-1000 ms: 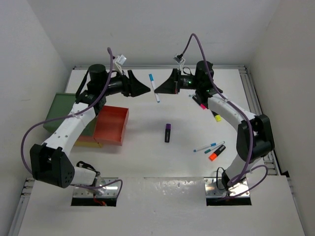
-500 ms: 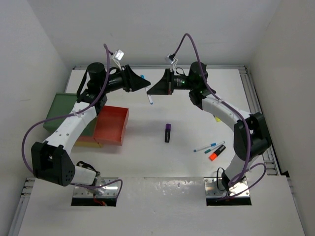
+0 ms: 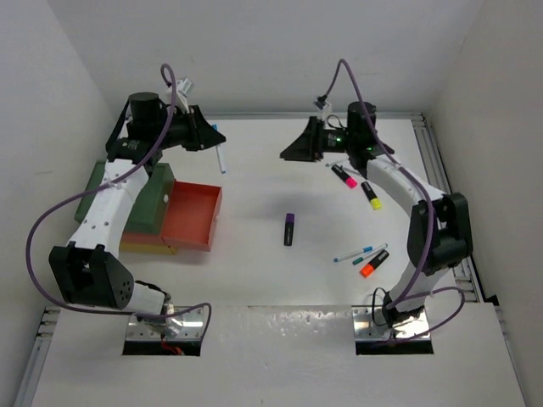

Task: Sort the stationery into containers
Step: Place the pen in the drawer.

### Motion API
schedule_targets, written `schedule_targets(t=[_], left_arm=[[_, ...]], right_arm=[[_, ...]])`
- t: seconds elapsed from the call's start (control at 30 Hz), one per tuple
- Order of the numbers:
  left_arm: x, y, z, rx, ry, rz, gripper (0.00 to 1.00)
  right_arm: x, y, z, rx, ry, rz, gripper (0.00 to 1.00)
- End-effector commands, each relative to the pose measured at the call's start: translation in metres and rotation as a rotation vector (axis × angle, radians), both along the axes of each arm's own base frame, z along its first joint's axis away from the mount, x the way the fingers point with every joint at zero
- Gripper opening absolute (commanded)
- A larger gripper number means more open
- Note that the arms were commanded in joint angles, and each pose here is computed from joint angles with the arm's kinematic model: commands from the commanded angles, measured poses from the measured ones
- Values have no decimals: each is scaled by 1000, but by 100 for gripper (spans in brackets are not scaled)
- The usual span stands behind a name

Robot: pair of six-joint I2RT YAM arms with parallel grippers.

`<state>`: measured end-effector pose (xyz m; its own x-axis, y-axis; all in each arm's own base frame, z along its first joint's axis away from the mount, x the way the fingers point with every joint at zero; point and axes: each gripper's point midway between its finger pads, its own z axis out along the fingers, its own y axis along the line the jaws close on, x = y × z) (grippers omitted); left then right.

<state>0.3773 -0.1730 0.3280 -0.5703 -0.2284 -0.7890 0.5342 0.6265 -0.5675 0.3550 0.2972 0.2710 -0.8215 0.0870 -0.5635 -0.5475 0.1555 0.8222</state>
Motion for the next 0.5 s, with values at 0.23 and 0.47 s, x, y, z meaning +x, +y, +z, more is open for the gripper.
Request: schedule_targets(t=[0.23, 0.47], left_arm=[[-51, 86, -117, 615, 310, 84, 0], [-65, 100, -152, 674, 410, 168, 0]], right_arm=[[-33, -117, -78, -415, 4, -123, 50], [-51, -160, -111, -569, 25, -175, 47]])
